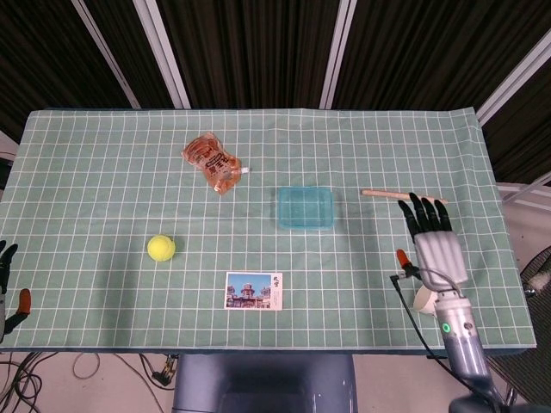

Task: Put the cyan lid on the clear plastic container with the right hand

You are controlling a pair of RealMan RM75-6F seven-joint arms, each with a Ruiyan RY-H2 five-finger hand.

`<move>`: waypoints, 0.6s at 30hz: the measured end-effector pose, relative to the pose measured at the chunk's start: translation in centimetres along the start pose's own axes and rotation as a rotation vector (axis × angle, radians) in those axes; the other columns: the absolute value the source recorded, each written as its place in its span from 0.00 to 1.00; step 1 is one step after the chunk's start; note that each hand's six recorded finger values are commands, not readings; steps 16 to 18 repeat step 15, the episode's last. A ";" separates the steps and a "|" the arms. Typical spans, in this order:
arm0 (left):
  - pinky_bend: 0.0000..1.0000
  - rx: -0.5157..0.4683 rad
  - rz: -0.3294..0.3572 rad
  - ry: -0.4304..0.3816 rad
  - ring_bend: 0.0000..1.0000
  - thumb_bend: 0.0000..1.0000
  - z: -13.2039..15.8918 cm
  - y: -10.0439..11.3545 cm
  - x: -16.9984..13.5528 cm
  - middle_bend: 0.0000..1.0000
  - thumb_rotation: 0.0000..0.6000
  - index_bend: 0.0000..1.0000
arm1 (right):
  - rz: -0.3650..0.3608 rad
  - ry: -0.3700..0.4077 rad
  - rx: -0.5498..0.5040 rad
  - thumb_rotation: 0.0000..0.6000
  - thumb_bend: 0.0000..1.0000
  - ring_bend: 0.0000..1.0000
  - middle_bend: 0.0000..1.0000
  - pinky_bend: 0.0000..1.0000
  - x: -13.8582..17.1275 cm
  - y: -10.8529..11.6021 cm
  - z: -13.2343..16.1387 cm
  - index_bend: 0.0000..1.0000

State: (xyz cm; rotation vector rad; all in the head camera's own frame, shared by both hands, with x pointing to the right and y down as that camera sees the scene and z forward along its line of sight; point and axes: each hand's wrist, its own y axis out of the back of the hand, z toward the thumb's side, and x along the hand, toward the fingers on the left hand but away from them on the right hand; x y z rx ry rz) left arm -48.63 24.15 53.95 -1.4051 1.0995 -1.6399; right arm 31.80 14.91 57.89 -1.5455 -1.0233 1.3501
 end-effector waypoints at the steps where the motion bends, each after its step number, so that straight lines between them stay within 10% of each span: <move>1: 0.00 0.001 0.002 -0.004 0.00 0.50 0.1 0.0 -0.1 0.00 1.00 0.05 | -0.004 -0.010 0.000 1.00 0.36 0.00 0.00 0.00 1.5 -0.1 -0.8 0.06; 10: 0.00 0.004 0.010 -0.040 0.00 0.50 0.6 0.3 -0.8 0.00 1.00 0.05 | 0.008 -0.043 0.011 1.00 0.36 0.00 0.00 0.00 9.2 -1.1 -5.2 0.05; 18: 0.00 0.012 -0.007 -0.044 0.00 0.50 0.7 -0.1 -1.2 0.00 1.00 0.05 | 0.011 -0.037 0.014 1.00 0.36 0.00 0.00 0.00 9.8 -1.0 -5.5 0.05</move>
